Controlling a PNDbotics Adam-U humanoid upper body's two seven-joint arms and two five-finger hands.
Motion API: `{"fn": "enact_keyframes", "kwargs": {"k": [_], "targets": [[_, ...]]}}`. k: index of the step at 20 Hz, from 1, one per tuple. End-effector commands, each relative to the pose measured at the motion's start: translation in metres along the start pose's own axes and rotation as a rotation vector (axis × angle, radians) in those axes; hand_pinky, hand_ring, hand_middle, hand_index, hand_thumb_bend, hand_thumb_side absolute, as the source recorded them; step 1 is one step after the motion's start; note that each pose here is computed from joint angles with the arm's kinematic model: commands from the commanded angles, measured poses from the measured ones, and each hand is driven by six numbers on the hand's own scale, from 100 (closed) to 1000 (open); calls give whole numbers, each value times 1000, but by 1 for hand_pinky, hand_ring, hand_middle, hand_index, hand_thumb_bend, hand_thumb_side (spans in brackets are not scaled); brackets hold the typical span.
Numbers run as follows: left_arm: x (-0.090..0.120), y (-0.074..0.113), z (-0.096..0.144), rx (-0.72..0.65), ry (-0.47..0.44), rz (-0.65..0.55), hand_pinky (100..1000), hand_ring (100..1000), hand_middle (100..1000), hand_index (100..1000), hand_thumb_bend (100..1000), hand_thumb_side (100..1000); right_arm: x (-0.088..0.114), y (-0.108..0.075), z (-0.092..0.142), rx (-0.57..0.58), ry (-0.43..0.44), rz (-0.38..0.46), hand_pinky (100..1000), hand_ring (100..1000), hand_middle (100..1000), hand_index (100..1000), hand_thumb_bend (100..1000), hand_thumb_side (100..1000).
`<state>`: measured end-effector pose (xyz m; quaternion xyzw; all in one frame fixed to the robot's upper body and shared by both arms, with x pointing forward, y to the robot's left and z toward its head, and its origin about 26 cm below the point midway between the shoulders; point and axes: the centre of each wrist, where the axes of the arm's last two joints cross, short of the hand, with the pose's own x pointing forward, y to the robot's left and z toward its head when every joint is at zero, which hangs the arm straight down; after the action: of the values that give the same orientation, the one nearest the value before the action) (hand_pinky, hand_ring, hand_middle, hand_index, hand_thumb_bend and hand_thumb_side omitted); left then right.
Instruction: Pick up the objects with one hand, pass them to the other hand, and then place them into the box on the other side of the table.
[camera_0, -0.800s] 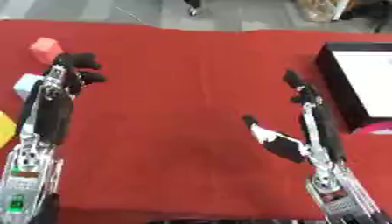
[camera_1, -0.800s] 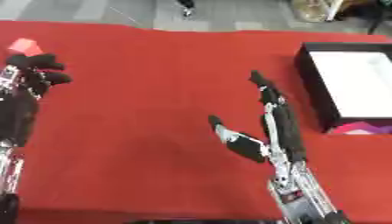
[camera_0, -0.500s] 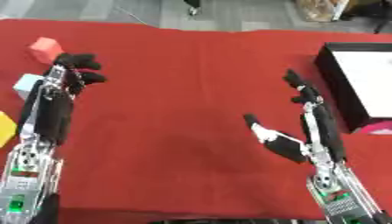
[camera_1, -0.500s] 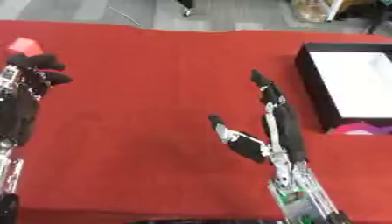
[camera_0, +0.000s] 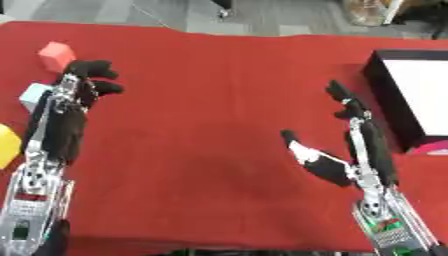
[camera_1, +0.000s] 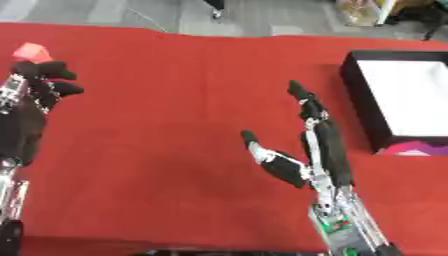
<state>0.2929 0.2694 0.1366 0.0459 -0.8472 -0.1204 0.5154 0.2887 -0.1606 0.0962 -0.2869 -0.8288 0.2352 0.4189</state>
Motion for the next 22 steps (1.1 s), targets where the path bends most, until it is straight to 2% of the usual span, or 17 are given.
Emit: {"fn": "enact_keyframes", "kwargs": {"k": [1, 2, 4, 5, 7, 8, 9, 10, 11, 15, 22], "targets": [[22, 38, -3, 17, -59, -241, 790, 617, 646, 787, 100, 749, 2, -6, -3, -5, -23, 10, 722, 876, 842, 986, 490, 468], [26, 49, -2, 20, -55, -327, 790, 618, 648, 789, 100, 743, 1, -6, -2, -2, -22, 14, 722, 876, 843, 986, 490, 469], [32, 76, 4, -9, 3, -574, 788, 641, 670, 824, 100, 632, -2, -6, -1, 8, -19, 24, 722, 876, 843, 987, 479, 475], [35, 88, 7, -45, 49, -719, 787, 649, 677, 836, 100, 605, -3, -6, 0, 12, -18, 28, 722, 877, 844, 988, 477, 478], [35, 106, 12, -142, 157, -928, 782, 661, 685, 853, 100, 588, -6, -6, 1, 19, -15, 37, 722, 877, 844, 988, 473, 482], [34, 114, 15, -194, 221, -1007, 779, 669, 689, 861, 150, 584, -7, -6, 2, 22, -14, 41, 721, 877, 844, 988, 471, 483], [32, 124, 17, -246, 298, -1084, 777, 680, 696, 871, 247, 589, -9, -5, 3, 26, -13, 44, 721, 877, 844, 989, 469, 484], [30, 131, 18, -288, 362, -1147, 776, 681, 697, 872, 262, 591, -9, -5, 3, 28, -12, 46, 721, 877, 844, 989, 469, 484], [27, 138, 20, -324, 427, -1199, 772, 681, 693, 880, 352, 621, -10, -5, 4, 31, -9, 50, 721, 877, 844, 989, 467, 487], [10, 167, 27, -403, 664, -1313, 767, 695, 705, 890, 476, 689, -12, -6, 6, 37, -5, 54, 721, 878, 845, 989, 462, 488], [-14, 191, 37, -410, 851, -1319, 763, 701, 713, 896, 555, 752, -12, -5, 7, 43, -2, 51, 721, 878, 846, 990, 455, 489]]}}
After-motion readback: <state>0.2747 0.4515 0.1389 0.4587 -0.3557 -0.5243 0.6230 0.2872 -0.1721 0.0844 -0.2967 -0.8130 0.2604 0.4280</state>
